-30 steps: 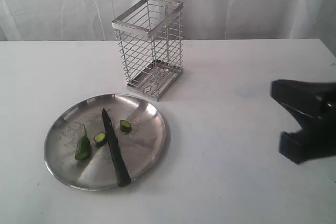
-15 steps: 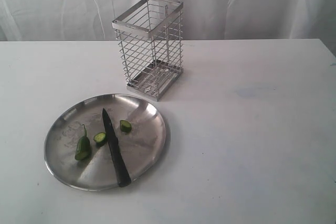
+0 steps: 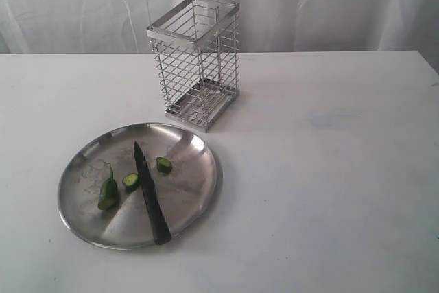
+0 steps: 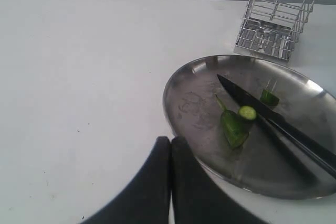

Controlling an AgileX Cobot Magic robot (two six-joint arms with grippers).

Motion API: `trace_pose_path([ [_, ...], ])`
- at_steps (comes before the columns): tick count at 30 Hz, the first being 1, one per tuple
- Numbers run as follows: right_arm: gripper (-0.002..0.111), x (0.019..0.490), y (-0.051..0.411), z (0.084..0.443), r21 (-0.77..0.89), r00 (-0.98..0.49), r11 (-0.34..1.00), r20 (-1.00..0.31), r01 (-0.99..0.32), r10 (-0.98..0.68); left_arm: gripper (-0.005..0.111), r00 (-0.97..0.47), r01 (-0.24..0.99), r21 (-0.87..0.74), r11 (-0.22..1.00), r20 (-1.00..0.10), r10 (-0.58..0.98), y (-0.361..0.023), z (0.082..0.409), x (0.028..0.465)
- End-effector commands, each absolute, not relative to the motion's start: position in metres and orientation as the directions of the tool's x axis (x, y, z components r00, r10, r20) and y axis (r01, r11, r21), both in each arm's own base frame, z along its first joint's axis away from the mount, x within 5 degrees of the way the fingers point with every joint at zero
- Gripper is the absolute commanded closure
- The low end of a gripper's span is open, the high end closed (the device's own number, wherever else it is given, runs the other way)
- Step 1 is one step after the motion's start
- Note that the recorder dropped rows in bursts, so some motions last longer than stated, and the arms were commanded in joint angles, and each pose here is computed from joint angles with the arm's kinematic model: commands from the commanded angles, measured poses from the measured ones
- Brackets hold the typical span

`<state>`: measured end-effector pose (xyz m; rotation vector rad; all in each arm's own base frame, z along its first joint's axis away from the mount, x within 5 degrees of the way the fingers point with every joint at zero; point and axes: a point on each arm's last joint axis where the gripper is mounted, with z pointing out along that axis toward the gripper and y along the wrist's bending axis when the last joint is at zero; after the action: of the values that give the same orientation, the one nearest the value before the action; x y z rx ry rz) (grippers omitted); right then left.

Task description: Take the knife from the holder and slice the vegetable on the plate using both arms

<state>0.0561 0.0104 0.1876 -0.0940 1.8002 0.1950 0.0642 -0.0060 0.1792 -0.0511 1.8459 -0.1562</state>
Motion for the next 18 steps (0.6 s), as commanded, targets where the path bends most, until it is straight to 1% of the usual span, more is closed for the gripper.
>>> trace_pose_path([
  [1,0.108,0.0564,0.0100,0.1883,-0.013,-0.192,0.983,-0.980,-0.182,-0.048,0.107,-0.281,0.046,-0.140,0.989,-0.952,-0.122,-0.0061,0.1774,0.0637],
  [18,0.108,0.0562,0.0099,0.1874,-0.036,-0.198,0.982,-0.977,-0.187,-0.074,0.107,-0.281,0.046,-0.140,0.989,-0.952,-0.122,-0.0061,0.1774,0.0637],
])
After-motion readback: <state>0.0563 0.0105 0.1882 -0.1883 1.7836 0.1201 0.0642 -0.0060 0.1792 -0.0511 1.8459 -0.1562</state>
